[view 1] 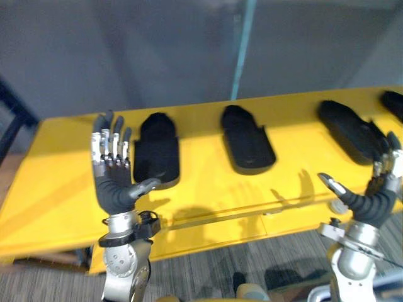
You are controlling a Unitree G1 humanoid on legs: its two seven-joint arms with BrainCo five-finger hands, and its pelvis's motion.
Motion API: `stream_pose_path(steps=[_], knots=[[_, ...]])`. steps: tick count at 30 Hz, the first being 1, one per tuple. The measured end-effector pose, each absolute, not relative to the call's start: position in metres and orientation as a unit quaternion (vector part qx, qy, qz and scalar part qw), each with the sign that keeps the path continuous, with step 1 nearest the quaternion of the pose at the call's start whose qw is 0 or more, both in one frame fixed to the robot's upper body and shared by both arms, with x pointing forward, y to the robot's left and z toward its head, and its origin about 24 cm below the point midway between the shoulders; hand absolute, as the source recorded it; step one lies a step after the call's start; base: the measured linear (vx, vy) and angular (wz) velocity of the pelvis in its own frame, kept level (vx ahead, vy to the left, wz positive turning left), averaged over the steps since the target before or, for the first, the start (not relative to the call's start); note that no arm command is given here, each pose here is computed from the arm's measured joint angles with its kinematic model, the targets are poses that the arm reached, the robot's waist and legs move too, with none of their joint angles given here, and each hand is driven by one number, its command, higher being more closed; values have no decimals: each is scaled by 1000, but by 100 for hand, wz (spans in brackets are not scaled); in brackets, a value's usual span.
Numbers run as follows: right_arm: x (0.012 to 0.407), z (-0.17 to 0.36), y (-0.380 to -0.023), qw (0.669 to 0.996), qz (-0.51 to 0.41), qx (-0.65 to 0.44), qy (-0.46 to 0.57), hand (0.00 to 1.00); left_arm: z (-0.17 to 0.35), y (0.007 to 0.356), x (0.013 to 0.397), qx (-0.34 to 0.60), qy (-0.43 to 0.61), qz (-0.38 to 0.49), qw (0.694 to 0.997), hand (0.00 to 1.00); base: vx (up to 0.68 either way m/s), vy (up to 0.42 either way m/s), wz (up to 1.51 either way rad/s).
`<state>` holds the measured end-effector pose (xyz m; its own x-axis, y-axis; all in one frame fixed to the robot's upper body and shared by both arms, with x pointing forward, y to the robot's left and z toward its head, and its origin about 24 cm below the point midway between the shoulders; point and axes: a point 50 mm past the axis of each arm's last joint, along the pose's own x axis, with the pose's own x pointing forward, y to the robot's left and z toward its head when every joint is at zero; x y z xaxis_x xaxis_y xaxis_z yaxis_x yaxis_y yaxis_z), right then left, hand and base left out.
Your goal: Walk over and take plastic housings, then place them on the shelf
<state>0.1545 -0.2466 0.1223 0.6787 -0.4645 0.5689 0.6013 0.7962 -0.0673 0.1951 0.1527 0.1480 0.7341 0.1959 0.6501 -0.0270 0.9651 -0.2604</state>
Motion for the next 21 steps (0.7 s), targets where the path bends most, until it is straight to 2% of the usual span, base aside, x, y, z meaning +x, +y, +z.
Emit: stream_pose_path(steps=[3, 6, 11, 15, 18, 21], knots=[[144, 117, -251, 911, -295, -113, -264, 0, 155, 154, 204, -110, -377, 90, 915, 0, -21, -64, -58], [148, 120, -242, 920, -253, -101, -281, 0, 159, 160, 206, -106, -388, 128, 907, 0, -46, -83, -55], [187, 131, -209, 934, -122, -69, -329, 0, 153, 196, 185, -83, -375, 243, 891, 0, -35, 47, -124], [196, 119, -210, 949, -137, -60, -278, 0, 171, 197, 167, -83, -439, 215, 869, 0, -82, 151, -43], [177, 101, -212, 956, -170, -30, -236, 0, 172, 196, 166, -81, -438, 200, 873, 0, -147, 135, -78], [164, 97, -196, 961, -148, 16, -235, 0, 167, 198, 168, -76, -419, 212, 879, 0, -282, 74, -101]])
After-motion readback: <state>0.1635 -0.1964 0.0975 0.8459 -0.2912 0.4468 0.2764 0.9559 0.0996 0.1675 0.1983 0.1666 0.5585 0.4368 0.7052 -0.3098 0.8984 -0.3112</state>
